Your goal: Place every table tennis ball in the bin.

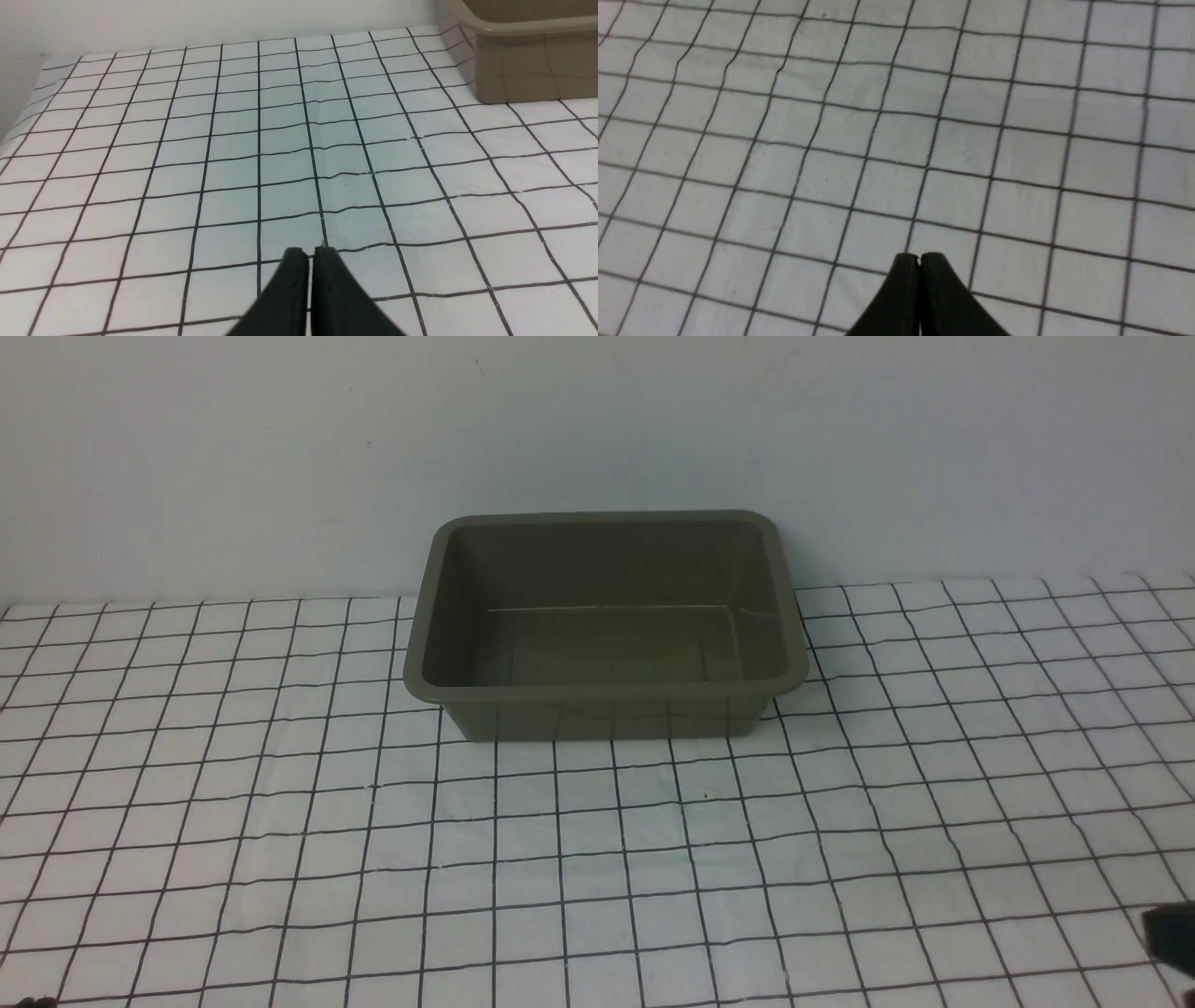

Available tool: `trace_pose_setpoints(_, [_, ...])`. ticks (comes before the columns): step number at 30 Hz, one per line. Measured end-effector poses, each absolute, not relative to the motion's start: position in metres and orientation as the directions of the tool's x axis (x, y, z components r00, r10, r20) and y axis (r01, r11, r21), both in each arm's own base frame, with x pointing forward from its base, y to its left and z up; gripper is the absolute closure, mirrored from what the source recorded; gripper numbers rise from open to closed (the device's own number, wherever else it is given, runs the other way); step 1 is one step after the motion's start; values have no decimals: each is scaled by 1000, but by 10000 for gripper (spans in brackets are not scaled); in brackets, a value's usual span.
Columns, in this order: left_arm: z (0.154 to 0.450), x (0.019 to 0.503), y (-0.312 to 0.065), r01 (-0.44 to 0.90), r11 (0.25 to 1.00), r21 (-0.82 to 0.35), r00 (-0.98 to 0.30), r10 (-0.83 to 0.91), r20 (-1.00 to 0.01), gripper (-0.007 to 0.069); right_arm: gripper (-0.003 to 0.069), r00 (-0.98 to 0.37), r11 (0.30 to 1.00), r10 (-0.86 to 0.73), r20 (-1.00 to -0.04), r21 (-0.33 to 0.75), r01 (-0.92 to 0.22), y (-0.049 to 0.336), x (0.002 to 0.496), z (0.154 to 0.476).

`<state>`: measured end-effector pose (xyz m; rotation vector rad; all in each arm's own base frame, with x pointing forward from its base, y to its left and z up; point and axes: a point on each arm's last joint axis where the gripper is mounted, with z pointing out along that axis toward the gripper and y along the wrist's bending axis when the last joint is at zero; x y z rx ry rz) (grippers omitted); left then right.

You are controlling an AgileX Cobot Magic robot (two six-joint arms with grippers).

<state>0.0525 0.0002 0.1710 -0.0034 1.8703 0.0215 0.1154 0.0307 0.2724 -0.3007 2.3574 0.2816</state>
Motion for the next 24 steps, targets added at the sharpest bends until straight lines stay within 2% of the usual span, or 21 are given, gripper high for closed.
trace_pose_setpoints(3, [171, 52, 0, -13, 1000, 13, -295, 9, -955, 630, 676, -596, 970, -127, -793, 28, -242, 19, 105, 286])
trace_pose_setpoints(6, [171, 52, 0, -13, 1000, 13, -295, 9, -955, 630, 676, -411, 970, -159, -898, -66, -233, 16, 86, 303])
trace_pose_setpoints(8, [171, 52, 0, -13, 1000, 13, -295, 9, -955, 630, 676, -312, 973, -145, -939, -79, -215, 16, 78, 308])
trace_pose_setpoints(12, [171, 52, 0, -13, 1000, 13, -295, 9, -955, 630, 676, -216, 976, -114, -970, -70, -204, 17, 68, 302])
trace_pose_setpoints(17, [171, 52, 0, -13, 1000, 13, -295, 9, -955, 630, 676, -164, 980, -36, -986, -3, -199, 17, 63, 257])
trace_pose_setpoints(19, [171, 52, 0, -13, 1000, 13, -295, 9, -955, 630, 676, -188, 979, 2, -982, 40, -202, 16, 62, 225])
trace_pose_setpoints(24, [171, 52, 0, -13, 1000, 13, -295, 9, -955, 630, 676, -190, 979, 72, -979, 105, -172, 15, 58, 190])
